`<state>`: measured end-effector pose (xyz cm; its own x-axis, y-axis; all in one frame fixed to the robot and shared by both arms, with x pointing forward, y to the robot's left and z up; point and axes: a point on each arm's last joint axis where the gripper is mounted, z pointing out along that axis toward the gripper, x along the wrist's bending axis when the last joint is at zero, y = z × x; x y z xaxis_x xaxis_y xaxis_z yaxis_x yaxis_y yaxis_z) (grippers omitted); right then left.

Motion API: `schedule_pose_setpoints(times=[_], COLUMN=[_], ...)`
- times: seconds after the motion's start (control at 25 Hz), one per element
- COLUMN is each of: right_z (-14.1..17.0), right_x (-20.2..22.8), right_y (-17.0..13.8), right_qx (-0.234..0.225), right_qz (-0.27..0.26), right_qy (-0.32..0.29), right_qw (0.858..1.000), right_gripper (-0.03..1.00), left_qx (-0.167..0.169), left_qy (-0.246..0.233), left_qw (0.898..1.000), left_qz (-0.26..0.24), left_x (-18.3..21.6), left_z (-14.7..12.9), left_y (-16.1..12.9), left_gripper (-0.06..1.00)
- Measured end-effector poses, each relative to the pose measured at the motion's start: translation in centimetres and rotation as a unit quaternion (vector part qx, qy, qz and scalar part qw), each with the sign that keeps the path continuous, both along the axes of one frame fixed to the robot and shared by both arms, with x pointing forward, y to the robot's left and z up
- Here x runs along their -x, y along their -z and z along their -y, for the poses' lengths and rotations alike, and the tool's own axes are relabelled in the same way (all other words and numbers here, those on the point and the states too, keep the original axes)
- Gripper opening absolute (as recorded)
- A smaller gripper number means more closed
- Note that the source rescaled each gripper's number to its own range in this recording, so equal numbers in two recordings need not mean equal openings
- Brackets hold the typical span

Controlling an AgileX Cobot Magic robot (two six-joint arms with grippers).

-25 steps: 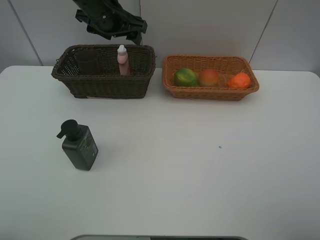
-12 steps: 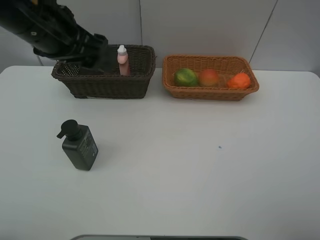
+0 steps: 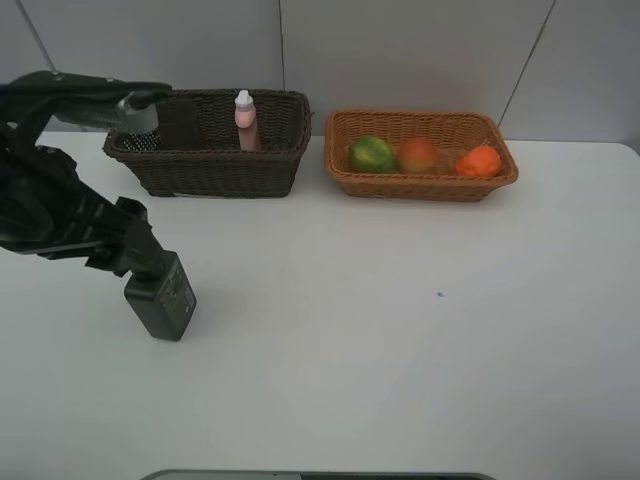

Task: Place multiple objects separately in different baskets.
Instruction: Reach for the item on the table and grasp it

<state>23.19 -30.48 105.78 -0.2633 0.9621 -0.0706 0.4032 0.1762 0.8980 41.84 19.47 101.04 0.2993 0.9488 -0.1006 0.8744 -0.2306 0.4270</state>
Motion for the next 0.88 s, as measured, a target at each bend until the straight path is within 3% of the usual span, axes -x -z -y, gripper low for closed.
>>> schedule_pose_setpoints(times=[0.2,0.6,0.88], right_z=[0.0,0.0,0.0], right_x=[0.0,0.0,0.0], right_y=[0.0,0.0,0.0], right_qx=[0.000,0.000,0.000], right_qz=[0.000,0.000,0.000], right_qy=[0.000,0.000,0.000], right_qw=[1.000,1.000,1.000], right_gripper=[0.99,0.99,0.99], left_qx=[0.009,-0.040,-0.052], left_qy=[-0.011,-0.015,-0.012], left_qw=[1.000,0.994,0.992], left_qz=[-0.020,-0.102,-0.118], left_x=[-0.3,-2.2,-3.0], left_z=[0.4,1.6,2.1], left_y=[1.0,6.3,8.5], left_gripper=[0.98,0.98,0.98])
